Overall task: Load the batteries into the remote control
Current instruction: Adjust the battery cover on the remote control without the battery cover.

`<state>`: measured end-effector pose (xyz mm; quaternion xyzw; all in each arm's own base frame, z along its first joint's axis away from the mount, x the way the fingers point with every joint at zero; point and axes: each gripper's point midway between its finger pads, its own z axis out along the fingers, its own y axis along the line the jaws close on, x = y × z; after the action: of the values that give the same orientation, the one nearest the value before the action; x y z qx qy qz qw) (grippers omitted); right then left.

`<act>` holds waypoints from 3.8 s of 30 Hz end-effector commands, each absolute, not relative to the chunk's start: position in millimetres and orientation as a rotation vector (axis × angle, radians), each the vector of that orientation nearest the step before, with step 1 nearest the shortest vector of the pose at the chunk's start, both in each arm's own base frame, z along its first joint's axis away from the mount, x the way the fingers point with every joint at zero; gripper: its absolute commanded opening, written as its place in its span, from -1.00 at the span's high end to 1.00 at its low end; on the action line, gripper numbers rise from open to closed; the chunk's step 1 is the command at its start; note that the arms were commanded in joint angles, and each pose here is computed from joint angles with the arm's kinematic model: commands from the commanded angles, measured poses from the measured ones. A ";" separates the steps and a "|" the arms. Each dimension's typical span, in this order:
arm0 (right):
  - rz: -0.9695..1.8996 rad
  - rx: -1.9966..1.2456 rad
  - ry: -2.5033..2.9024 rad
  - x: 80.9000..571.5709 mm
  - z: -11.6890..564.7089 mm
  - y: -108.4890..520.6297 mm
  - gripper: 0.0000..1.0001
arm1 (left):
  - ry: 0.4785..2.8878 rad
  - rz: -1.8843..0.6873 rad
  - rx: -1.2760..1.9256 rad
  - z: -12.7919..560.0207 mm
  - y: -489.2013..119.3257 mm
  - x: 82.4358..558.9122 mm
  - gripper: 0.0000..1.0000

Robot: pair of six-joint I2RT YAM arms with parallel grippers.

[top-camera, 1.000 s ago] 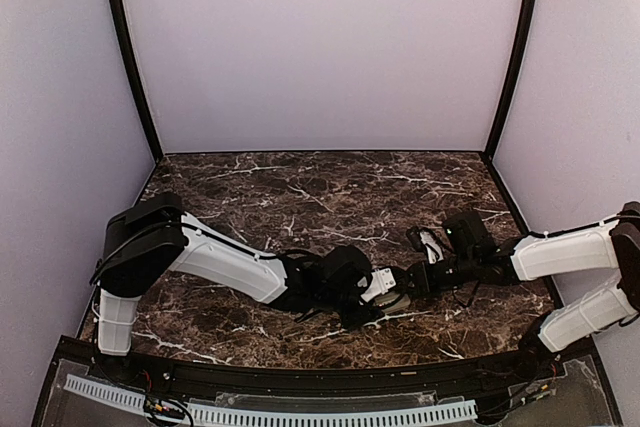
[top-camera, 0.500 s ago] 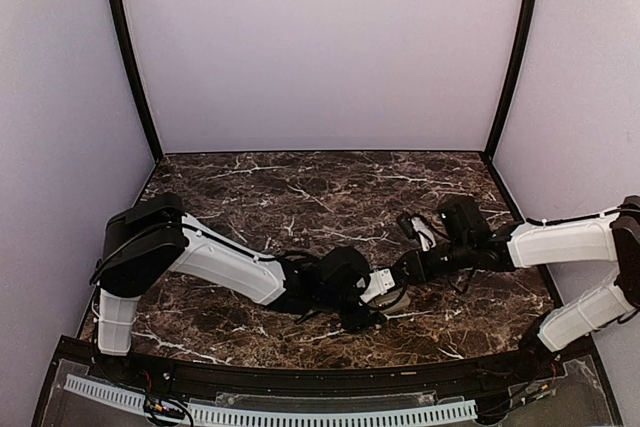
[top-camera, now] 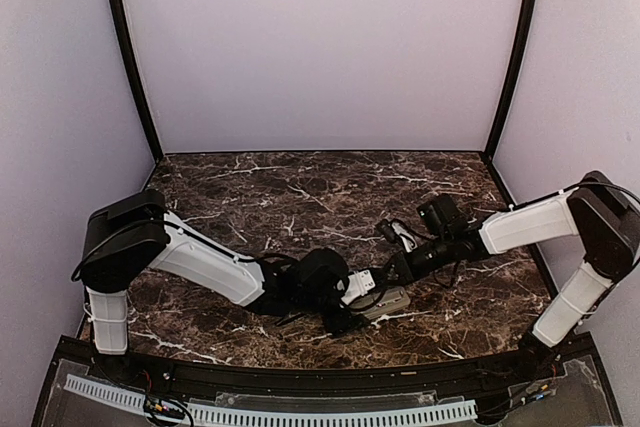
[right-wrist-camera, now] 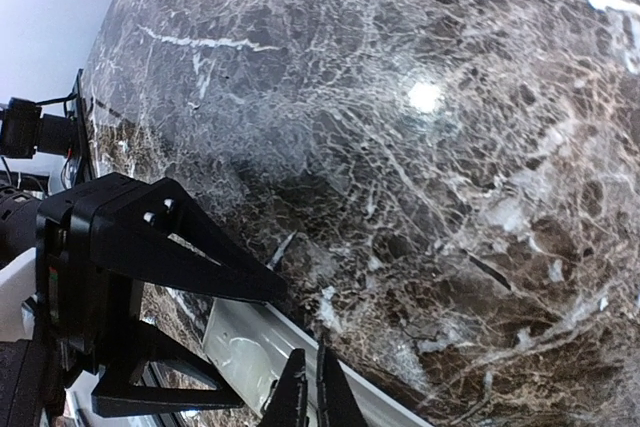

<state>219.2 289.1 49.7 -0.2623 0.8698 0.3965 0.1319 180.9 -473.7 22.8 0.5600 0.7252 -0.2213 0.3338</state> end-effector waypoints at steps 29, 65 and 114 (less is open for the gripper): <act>1.310 -0.941 2.546 192.4 37.5 307.9 1.00 | 1.970 -0.519 1.476 8.5 -451.4 183.1 -0.08; 0.755 -0.479 2.658 207.0 62.5 230.3 0.35 | 1.999 -0.568 1.526 -0.4 -454.0 176.6 -0.11; 0.869 -0.461 2.655 201.4 47.3 240.1 0.45 | 1.956 -0.899 1.554 39.2 -521.7 187.3 -0.15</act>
<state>202.7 237.9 48.9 -0.1602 0.9291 0.2967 0.1520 190.3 -515.1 29.1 0.5700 0.7194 -0.3124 0.2447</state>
